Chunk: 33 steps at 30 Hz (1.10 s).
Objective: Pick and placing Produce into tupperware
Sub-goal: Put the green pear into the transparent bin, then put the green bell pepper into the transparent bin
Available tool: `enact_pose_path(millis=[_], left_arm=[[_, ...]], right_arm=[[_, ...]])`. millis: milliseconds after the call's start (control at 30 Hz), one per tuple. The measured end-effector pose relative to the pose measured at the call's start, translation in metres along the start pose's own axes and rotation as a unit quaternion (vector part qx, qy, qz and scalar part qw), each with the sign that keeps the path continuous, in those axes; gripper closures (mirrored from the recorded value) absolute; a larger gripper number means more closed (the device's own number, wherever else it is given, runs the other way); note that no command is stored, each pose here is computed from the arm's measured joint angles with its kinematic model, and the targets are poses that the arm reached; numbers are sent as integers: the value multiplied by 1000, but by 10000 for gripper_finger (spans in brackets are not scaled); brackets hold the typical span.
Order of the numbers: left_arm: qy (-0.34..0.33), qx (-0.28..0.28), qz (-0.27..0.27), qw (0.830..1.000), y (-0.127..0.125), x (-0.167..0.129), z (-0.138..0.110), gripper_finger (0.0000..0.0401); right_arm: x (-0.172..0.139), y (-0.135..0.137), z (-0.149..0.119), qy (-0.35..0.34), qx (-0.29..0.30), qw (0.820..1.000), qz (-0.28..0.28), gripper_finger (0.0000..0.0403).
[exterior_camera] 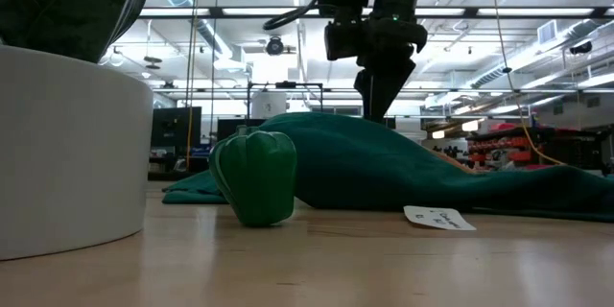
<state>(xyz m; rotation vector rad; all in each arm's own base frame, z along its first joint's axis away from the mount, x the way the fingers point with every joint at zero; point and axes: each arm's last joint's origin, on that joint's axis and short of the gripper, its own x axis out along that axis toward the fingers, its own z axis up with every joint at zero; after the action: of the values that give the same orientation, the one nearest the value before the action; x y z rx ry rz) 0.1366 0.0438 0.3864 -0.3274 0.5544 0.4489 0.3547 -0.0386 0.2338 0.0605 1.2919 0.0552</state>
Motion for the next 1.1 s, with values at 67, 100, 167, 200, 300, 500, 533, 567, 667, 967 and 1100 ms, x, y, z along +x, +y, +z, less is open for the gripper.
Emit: enact_pose_path(millis=[67, 100, 167, 200, 300, 500, 533, 567, 667, 967, 1100], left_arm=[[0, 0, 0, 1000, 0, 0, 0, 229], [0, 0, 0, 1000, 0, 0, 0, 229], [0, 0, 0, 1000, 0, 0, 0, 229], [0, 0, 0, 1000, 0, 0, 0, 229], [0, 0, 0, 1000, 0, 0, 0, 229], [0, 1, 0, 1000, 0, 0, 0, 228], [0, 1, 0, 1000, 0, 0, 0, 228], [0, 0, 0, 1000, 0, 0, 0, 228], [0, 0, 0, 1000, 0, 0, 0, 228], [0, 0, 0, 1000, 0, 0, 0, 227], [0, 0, 0, 1000, 0, 0, 0, 227]], right_arm=[[0, 0, 0, 1, 0, 1000, 0, 163], [0, 0, 0, 1, 0, 1000, 0, 157], [0, 0, 0, 1, 4, 1000, 0, 146], [0, 0, 0, 1, 5, 1000, 0, 141], [0, 1, 0, 1, 6, 1000, 0, 133], [-15, 10, -5, -3, 21, 1000, 2, 133], [-18, 13, -7, 0, 21, 1000, 4, 135], [-23, 16, -9, 0, 20, 1000, 5, 136], [-38, 27, -14, -8, 16, 1000, 8, 140], [-82, 66, -30, -62, 51, 996, 32, 144], [-87, 86, -37, -66, 54, 995, 47, 144]])
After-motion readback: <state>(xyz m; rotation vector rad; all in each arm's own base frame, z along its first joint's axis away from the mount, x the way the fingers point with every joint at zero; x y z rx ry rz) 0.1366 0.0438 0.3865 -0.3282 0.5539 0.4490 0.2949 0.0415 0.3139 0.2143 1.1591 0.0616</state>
